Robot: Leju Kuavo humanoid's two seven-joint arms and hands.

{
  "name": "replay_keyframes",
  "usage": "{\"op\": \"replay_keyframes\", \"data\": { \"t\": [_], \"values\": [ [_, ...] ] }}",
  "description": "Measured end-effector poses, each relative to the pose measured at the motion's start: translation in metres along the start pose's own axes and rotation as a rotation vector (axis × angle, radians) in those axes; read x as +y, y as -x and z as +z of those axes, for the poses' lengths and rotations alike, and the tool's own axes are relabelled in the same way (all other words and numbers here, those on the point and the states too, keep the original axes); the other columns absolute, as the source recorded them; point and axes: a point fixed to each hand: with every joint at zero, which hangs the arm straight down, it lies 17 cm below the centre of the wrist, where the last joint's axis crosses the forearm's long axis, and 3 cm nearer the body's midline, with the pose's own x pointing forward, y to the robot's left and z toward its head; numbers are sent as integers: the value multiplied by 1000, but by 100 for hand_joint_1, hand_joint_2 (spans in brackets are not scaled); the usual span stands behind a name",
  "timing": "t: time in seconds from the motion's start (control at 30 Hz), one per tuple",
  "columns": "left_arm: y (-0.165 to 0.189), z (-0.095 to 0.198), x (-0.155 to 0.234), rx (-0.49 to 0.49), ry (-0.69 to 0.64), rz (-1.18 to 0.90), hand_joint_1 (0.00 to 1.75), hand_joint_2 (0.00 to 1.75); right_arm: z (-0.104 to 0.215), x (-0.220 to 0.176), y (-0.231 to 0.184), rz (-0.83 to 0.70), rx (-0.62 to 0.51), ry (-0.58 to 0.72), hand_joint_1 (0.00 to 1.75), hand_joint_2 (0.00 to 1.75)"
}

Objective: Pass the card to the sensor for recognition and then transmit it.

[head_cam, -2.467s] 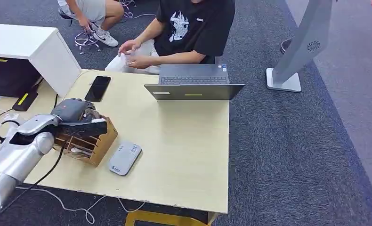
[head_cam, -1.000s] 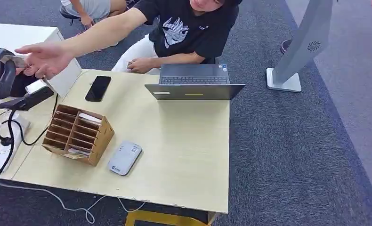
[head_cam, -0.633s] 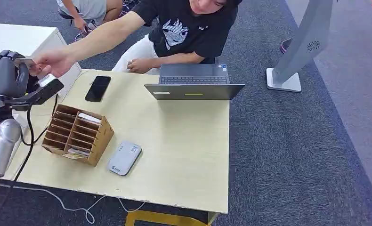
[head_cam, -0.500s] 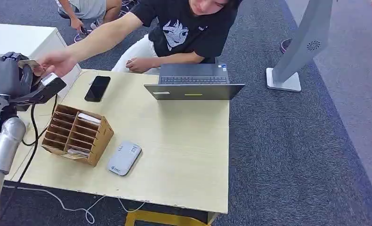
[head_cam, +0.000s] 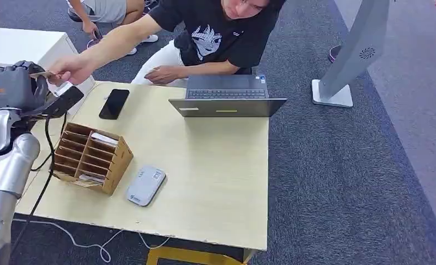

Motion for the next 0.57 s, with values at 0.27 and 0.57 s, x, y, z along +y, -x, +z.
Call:
{"op": "replay_keyframes", "data": {
  "t": [0.27, 0.57],
  "values": [
    [7, 6, -20, 44, 36, 18, 0, 175, -1, -2, -2, -1, -2, 0, 0, 175],
    [-13, 11, -18, 14, -38, 107, 0, 0, -1, -4, -3, -3, -2, 5, 0, 175]
  ]
}}
